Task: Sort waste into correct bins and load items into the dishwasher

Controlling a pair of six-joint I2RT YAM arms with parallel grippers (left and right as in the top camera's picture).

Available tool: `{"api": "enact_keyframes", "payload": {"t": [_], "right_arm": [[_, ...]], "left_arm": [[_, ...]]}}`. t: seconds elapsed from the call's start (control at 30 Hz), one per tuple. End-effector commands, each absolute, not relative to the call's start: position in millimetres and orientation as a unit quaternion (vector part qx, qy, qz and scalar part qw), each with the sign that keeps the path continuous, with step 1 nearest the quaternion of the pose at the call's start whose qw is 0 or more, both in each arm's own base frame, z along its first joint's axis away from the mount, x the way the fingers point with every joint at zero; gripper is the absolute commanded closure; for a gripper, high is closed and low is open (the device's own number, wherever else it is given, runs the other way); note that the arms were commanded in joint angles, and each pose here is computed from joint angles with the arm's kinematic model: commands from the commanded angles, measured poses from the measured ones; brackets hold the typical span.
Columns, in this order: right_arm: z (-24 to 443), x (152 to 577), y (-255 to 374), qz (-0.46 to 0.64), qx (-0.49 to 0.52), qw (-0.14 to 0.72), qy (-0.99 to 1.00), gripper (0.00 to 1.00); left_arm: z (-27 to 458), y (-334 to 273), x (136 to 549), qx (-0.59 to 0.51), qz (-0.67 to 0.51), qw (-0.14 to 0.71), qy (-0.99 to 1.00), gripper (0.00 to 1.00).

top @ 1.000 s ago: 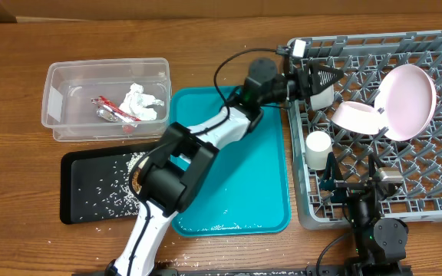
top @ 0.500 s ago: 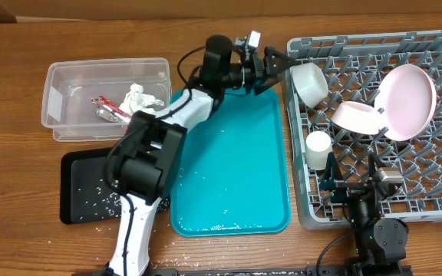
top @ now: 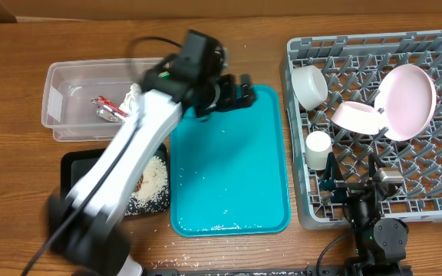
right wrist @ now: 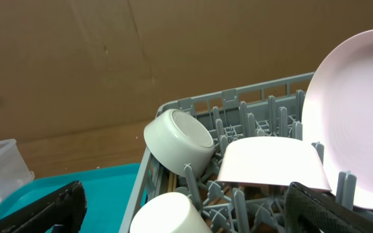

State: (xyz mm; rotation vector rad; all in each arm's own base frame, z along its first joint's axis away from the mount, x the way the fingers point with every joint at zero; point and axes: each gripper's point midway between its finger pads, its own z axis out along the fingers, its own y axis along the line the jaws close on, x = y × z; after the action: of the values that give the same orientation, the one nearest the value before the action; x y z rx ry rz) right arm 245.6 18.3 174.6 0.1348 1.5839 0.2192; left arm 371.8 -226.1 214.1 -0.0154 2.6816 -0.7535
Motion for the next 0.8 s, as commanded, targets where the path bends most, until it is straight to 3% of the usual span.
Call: {"api": "enact_keyframes", "payload": {"t": [0.0,0.27,0.57,0.77], "right_arm": [[172.6,245.9,16.6,0.094,0.062,0.697,0.709,0.0],[172.6,245.9,16.6,0.094,0.062,0.697,0.709,0.0],[172.6,245.9,16.6,0.094,0.062,0.697,0.709,0.0],[172.6,245.9,16.6,0.094,0.062,0.697,0.709,0.0]], "left_arm": [[268.3,-176.6,347.8,0.046,-0.151,0.284,0.946,0.0],[324.1,-139.1,252.5,0.078,-0.138,0.313,0.936,0.0],[332.7,-114.6,215.2,0.064,-0.133,0.312,0.938,0.0],[357.2,-96.7,217.9,0.059,-0.112,0.387,0.913,0.0]]}}
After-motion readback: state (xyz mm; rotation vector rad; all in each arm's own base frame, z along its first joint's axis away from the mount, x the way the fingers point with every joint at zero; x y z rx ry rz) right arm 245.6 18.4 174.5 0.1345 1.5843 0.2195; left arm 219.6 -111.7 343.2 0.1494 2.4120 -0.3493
